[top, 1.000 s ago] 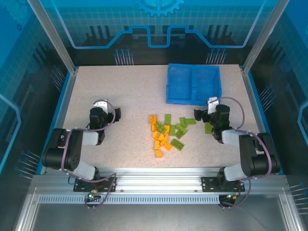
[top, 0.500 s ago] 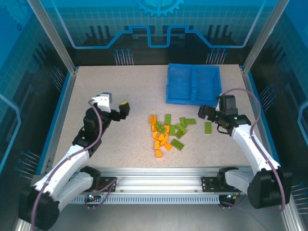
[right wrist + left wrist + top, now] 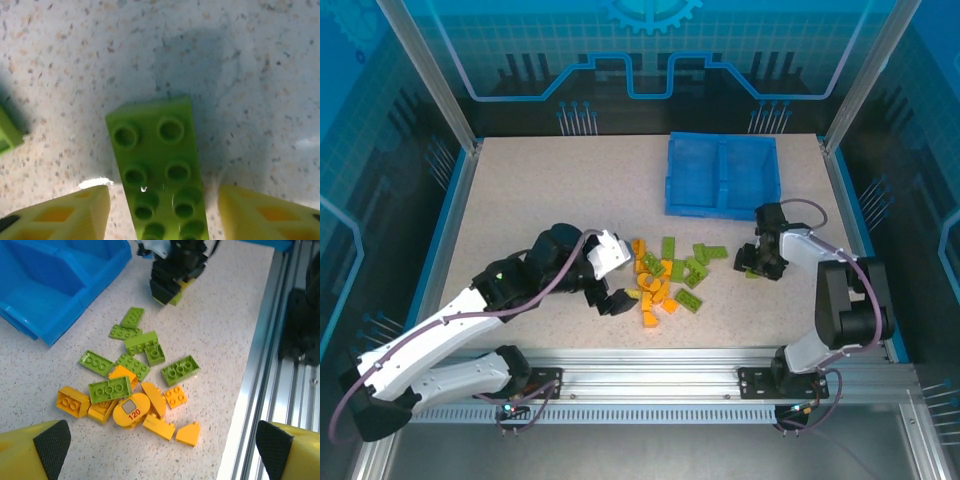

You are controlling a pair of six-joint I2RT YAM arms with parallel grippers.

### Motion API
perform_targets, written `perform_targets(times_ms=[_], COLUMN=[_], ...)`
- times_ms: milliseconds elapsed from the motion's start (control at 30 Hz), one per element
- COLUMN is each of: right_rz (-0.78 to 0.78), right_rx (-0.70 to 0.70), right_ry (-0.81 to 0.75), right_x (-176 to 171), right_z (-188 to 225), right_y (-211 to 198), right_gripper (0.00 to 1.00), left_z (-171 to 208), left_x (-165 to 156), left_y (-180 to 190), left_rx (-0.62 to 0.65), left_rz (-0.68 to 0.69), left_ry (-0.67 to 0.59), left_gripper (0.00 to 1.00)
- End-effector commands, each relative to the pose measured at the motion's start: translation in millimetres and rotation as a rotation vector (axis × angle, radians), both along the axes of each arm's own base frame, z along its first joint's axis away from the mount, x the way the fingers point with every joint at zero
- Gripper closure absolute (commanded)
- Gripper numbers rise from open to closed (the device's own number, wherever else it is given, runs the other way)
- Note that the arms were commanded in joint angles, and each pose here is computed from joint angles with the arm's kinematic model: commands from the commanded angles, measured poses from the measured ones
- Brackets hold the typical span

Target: Sort the legos into containers by color

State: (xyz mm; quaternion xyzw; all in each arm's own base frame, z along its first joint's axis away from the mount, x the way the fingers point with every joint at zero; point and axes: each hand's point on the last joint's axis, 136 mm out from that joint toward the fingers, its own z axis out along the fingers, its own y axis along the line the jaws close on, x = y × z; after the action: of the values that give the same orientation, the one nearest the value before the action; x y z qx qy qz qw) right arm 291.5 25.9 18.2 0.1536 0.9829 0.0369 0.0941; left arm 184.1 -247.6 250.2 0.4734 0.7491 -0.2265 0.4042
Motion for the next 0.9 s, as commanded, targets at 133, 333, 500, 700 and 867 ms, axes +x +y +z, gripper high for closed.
perform_targets(times_ms=[133,333,500,700,867], right_rz=[0.021,0.077,0.106,0.128,0.106], right_rx=[0.015,-0.042,-0.141,-0.216,-0.194], right_ry=[-0.046,-0.306,-0.488,-0.477,-0.396], right_x=[13.1,30.1,78.4,171.1,225.5], right_z=[10.5,99.5,172.6,181.1,148.8], right_y=[3.1,13.1,8.2,1.0,-4.2], right_gripper=[0.68,0.73,0.74,0.74,0.75], left_z=[-22.2,-13.9,-12.5,-16.4,-17.1], left_x=[-22.6,-18.9,-10.8,-13.1,-12.7], left_y=[8.4,22.0,34.5,37.3,37.5], left_rx=[0.059,0.035,0.061,0.042,0.041], left_rz=[-0.13,-0.071,-0.009,-0.007,-0.006], left_ry=[-0.044,-0.132,-0.19,-0.213,-0.216], left_gripper=[0.01,0.01,0.01,0.01,0.01])
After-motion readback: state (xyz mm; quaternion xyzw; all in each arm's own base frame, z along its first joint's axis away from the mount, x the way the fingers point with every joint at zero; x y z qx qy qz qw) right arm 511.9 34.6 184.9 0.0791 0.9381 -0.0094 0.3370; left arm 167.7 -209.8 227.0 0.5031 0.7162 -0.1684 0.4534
